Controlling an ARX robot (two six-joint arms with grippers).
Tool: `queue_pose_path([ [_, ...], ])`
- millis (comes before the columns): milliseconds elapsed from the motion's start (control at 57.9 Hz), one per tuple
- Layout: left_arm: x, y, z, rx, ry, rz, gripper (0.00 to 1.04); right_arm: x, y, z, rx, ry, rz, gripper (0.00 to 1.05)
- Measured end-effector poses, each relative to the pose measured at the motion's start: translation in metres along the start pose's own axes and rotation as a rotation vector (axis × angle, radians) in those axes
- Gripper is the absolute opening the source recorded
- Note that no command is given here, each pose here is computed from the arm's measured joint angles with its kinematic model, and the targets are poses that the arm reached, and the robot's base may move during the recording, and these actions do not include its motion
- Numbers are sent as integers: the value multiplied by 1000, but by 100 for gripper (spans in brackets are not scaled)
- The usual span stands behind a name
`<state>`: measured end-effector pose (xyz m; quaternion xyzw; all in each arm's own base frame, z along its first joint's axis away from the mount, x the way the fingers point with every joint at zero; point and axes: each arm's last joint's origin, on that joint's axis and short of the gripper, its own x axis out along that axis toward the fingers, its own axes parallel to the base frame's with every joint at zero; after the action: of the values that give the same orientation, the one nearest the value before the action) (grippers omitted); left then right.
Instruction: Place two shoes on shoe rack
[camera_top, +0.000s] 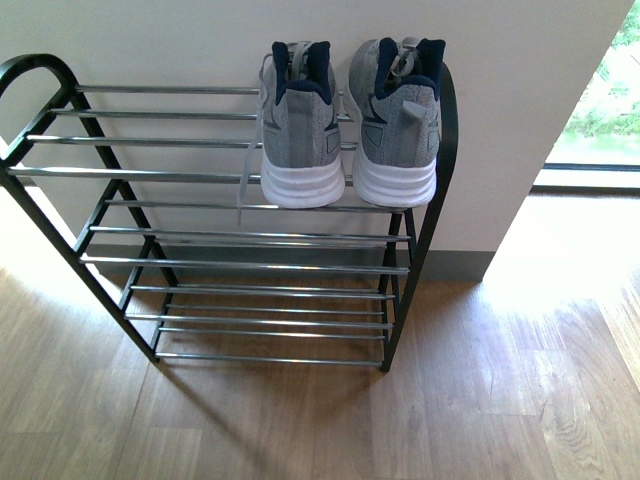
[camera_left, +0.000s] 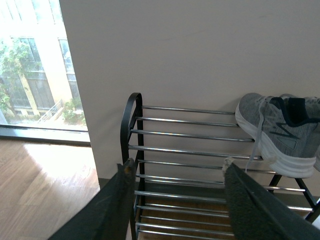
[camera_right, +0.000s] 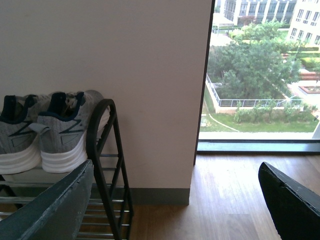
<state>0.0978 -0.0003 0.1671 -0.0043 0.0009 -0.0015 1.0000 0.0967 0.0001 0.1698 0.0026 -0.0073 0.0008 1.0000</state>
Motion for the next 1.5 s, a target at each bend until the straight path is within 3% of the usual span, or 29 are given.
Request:
queue_pose_path([
  [259, 0, 0, 0, 2, 0, 0, 97, 0, 0, 0, 0, 0, 0, 96],
  [1502, 0, 0, 0, 3, 0, 0, 95, 0, 0, 0, -2, 1, 0, 96],
])
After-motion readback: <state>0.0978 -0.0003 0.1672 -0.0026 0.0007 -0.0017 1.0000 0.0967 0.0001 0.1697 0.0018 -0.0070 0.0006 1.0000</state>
